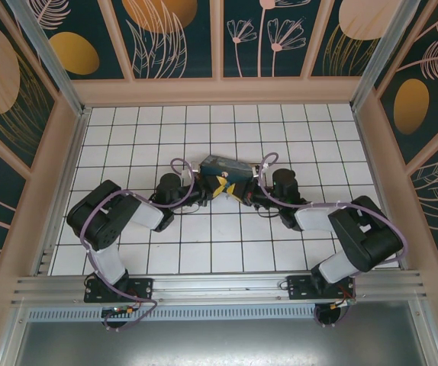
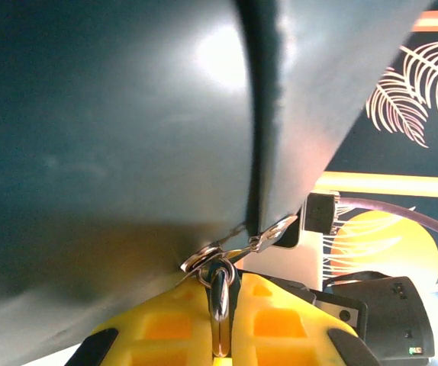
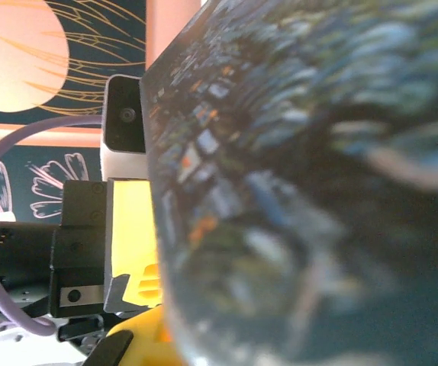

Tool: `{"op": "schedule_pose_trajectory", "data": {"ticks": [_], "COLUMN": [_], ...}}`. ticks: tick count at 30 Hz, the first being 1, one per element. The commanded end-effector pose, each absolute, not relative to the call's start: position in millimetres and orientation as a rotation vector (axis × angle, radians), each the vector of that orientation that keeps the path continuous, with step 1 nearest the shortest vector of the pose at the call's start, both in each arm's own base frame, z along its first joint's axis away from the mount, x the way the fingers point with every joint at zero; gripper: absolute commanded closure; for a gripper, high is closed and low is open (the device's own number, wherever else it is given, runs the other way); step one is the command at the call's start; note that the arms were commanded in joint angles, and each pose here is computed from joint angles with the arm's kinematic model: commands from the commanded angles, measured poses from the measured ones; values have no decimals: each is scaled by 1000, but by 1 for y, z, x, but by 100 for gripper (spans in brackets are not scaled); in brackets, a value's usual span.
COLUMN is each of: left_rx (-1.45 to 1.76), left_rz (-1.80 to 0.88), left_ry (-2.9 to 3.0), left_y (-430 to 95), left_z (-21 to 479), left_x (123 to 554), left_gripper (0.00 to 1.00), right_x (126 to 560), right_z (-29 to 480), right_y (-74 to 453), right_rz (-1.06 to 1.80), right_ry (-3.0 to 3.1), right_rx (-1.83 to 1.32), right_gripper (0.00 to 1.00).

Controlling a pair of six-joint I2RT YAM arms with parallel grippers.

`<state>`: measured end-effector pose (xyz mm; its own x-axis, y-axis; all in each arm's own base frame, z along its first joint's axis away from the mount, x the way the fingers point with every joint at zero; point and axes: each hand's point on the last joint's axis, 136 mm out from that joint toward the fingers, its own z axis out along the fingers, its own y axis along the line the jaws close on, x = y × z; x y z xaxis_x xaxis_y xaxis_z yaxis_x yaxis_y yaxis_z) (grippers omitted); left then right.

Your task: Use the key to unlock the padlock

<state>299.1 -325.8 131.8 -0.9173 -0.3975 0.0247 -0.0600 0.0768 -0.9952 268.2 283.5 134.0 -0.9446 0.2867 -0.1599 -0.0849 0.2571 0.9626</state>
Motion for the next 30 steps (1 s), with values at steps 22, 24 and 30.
{"op": "schedule_pose_trajectory", "data": {"ticks": [22, 24, 30], "left_rx": [-197, -199, -204], "left_rz": [-2012, -2006, -1999], "left_ry": [2170, 2174, 2179], "left_y": [-345, -345, -345], "left_z": [142, 140, 138], "left_x": [256, 256, 257], "left_gripper": [100, 100, 100], "right_x": [287, 286, 285], "right_z": [130, 128, 125], "right_y": [248, 244, 238], "right_rz": [1447, 1434, 1422], "right_ry": [2270, 2274, 2282], "right_rx": [47, 46, 51], "right_gripper": [100, 100, 100]}}
